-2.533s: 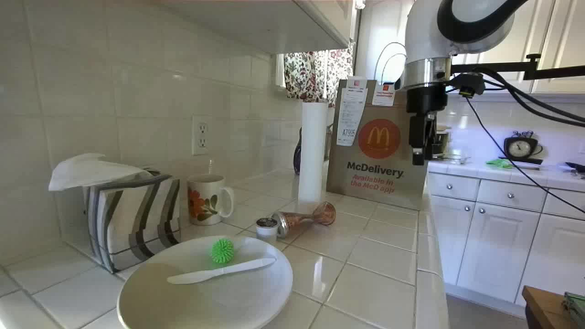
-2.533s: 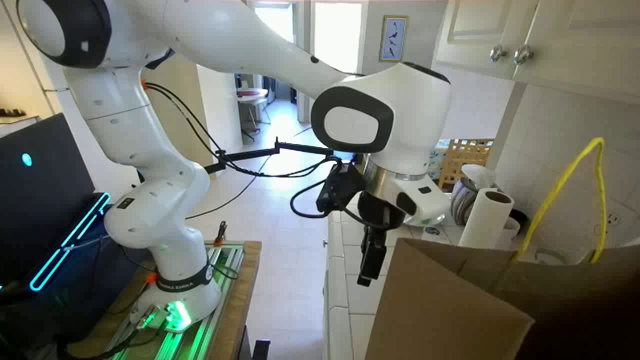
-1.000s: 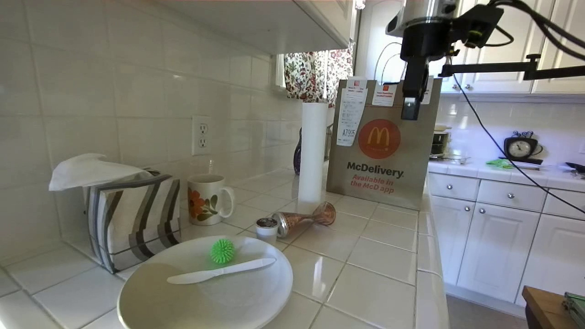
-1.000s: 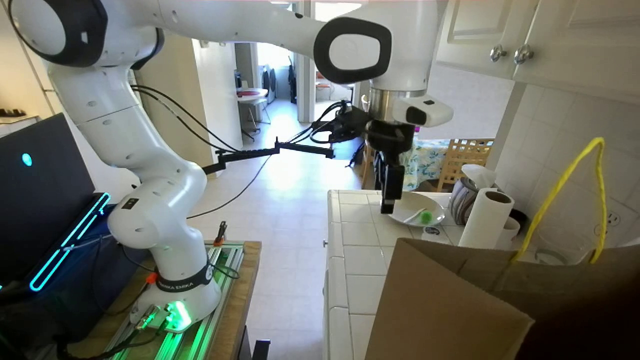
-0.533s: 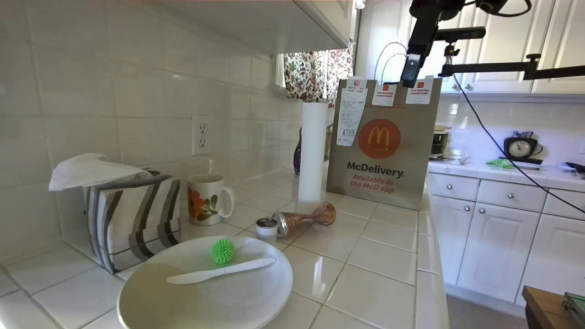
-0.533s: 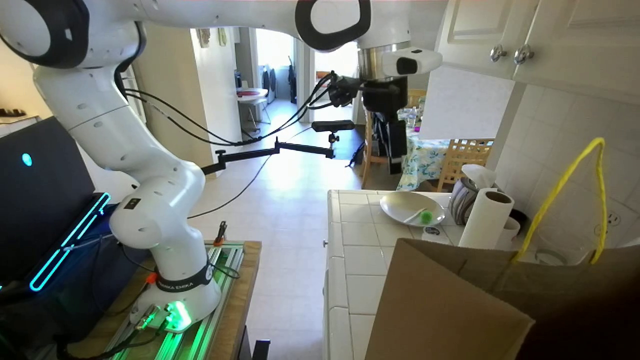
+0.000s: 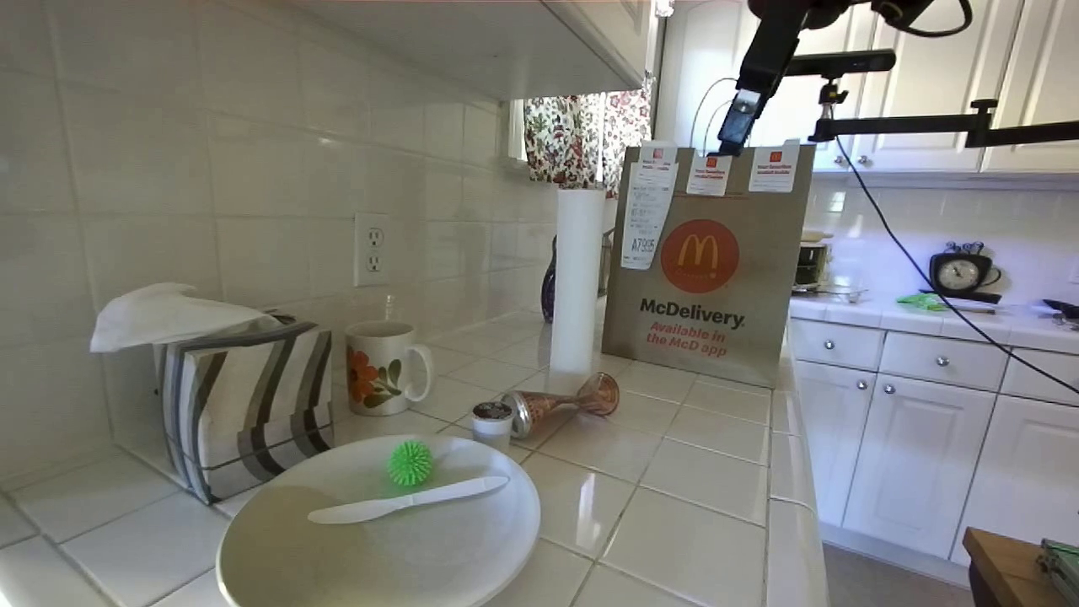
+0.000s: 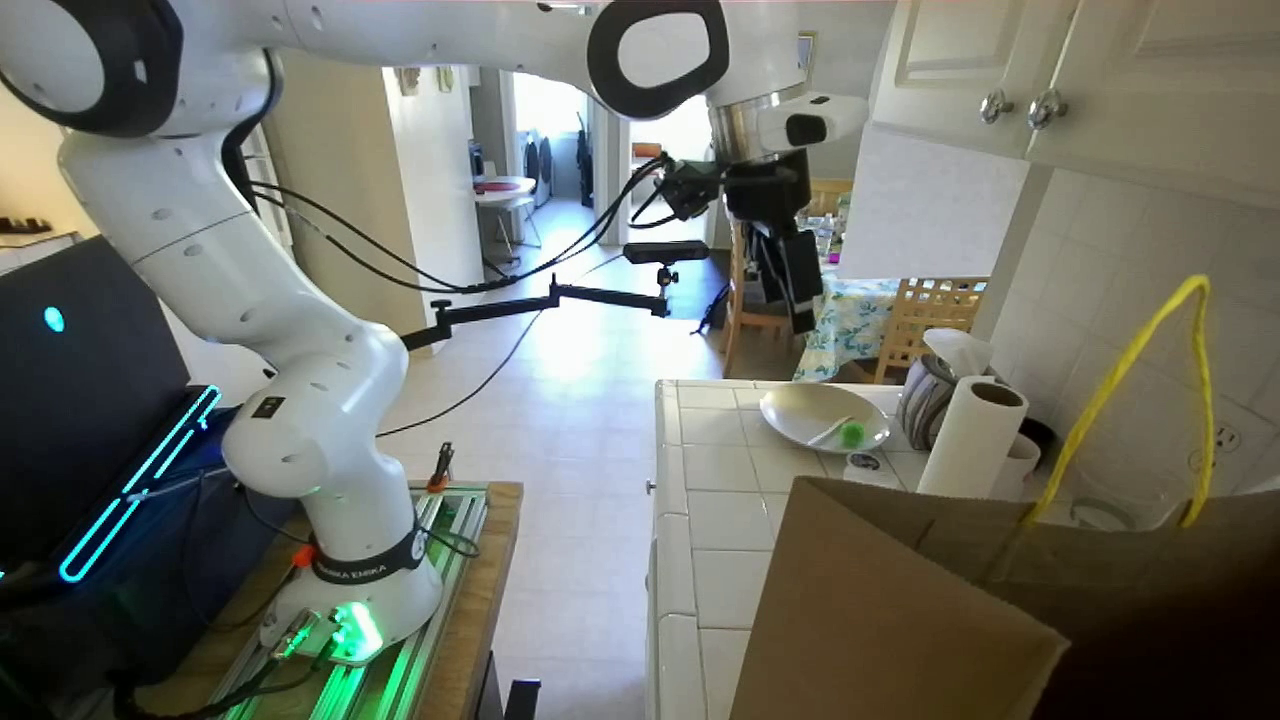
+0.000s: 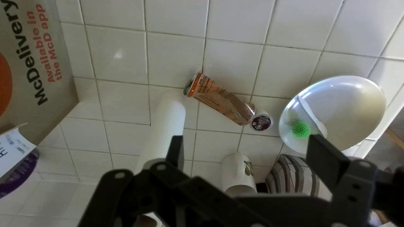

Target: Put the can inside the paper bag

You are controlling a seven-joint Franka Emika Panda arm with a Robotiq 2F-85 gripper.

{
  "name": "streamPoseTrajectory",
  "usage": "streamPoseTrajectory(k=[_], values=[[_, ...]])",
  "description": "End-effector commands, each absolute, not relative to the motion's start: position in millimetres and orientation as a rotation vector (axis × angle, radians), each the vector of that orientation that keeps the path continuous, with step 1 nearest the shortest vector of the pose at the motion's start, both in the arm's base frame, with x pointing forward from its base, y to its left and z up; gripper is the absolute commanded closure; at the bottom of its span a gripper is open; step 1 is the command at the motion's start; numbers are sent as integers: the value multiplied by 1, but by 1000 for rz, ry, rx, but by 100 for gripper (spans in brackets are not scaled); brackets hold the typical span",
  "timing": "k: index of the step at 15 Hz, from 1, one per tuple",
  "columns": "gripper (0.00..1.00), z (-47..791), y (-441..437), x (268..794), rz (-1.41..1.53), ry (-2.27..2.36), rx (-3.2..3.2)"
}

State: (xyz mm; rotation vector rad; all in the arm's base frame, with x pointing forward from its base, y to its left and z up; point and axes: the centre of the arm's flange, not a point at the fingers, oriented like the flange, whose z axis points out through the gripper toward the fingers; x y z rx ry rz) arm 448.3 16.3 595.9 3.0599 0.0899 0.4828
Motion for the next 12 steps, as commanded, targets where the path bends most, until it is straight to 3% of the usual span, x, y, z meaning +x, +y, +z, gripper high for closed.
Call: streamPoseTrajectory(k=[1, 9, 12], values=[[0, 592, 23, 436, 543, 166, 3030], [0, 593, 25, 446, 512, 159, 3041], [0, 588, 39, 452, 473, 351, 2984]])
